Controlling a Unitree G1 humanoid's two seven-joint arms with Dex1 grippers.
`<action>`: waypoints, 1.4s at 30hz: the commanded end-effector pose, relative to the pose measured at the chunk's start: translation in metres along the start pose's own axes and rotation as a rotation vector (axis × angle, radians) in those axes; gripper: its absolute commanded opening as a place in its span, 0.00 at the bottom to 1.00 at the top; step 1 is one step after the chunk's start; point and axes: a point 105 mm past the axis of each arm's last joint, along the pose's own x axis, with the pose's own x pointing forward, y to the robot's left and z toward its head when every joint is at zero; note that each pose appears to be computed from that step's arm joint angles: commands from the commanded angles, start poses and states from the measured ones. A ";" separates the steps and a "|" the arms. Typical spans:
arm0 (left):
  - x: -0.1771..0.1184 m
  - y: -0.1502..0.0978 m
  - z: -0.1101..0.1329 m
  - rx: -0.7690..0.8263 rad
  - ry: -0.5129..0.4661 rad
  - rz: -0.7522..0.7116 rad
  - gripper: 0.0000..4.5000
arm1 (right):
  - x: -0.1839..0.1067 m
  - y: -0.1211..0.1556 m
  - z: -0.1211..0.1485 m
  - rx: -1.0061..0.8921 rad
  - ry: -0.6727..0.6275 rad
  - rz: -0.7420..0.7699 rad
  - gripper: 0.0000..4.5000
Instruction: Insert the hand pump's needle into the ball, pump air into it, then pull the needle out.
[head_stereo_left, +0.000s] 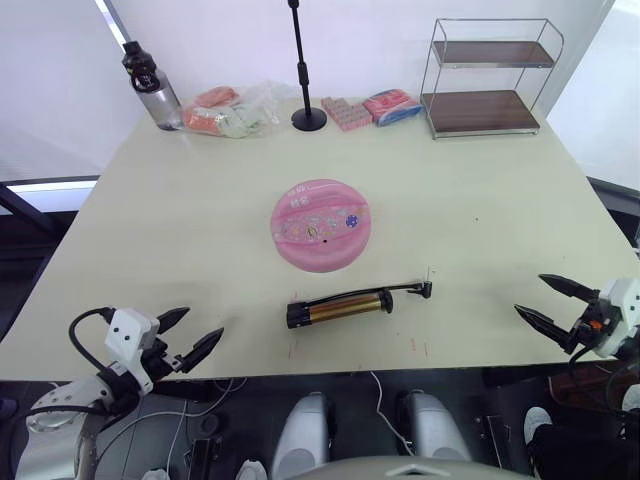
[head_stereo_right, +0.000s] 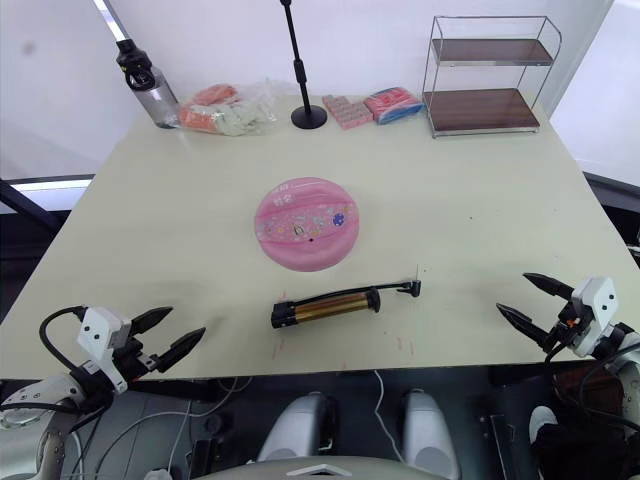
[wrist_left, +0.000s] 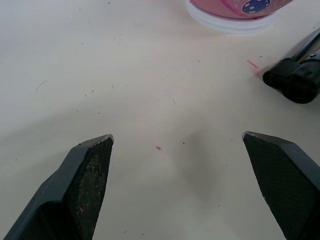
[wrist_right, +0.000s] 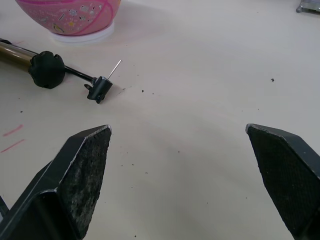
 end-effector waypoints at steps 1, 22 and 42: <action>-0.003 0.002 0.003 0.022 0.001 -0.003 0.98 | 0.000 -0.003 0.008 -0.035 -0.022 0.003 1.00; -0.002 -0.003 0.029 0.034 -0.021 -0.151 0.98 | 0.004 0.008 0.021 -0.007 -0.032 0.108 1.00; 0.068 -0.077 0.103 0.244 -0.065 -0.636 0.30 | 0.008 0.033 0.037 -0.032 -0.076 0.151 1.00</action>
